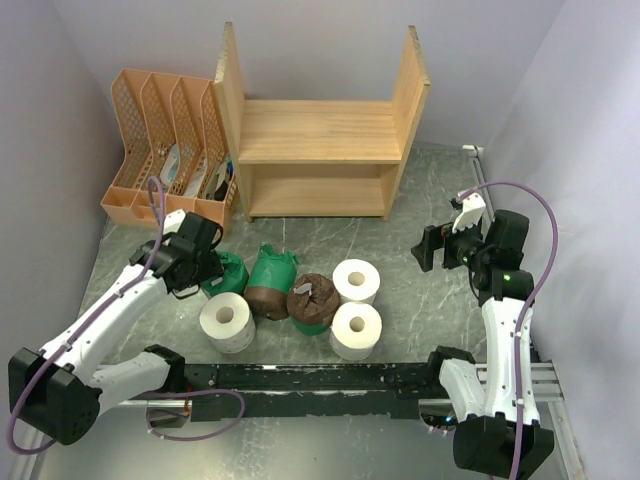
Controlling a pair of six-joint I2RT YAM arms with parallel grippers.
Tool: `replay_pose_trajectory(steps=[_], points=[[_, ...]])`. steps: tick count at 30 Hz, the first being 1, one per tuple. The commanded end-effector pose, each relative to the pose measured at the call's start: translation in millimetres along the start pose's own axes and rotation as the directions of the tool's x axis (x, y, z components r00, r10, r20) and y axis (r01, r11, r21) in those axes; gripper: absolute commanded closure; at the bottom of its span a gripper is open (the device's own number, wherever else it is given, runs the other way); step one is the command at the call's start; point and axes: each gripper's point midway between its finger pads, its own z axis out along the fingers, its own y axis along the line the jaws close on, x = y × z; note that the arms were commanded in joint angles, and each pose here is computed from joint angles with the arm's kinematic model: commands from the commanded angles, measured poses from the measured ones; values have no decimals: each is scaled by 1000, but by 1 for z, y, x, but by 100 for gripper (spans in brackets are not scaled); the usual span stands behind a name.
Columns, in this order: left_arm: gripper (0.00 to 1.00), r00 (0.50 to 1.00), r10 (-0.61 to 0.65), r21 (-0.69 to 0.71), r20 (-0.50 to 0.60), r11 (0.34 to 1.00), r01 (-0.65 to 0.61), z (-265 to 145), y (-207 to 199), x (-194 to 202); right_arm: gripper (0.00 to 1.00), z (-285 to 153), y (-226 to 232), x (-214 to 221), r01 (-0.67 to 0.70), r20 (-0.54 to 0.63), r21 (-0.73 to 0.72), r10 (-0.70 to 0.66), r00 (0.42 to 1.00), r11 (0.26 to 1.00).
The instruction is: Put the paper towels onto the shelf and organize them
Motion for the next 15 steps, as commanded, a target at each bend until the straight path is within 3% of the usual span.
replay_pose_trajectory(steps=[1,5,15], points=[[26,999,-29,5,42,1000,29,11,-4,-5,0,-3,0,-3,16,12,9,-16,1000,1000],[27,998,-38,4,52,999,38,16,-4,-4,0,-4,0,-3,17,15,10,-17,1000,1000],[67,998,-37,32,58,999,36,21,-9,-3,0,-3,0,-3,16,13,9,-16,1000,1000]])
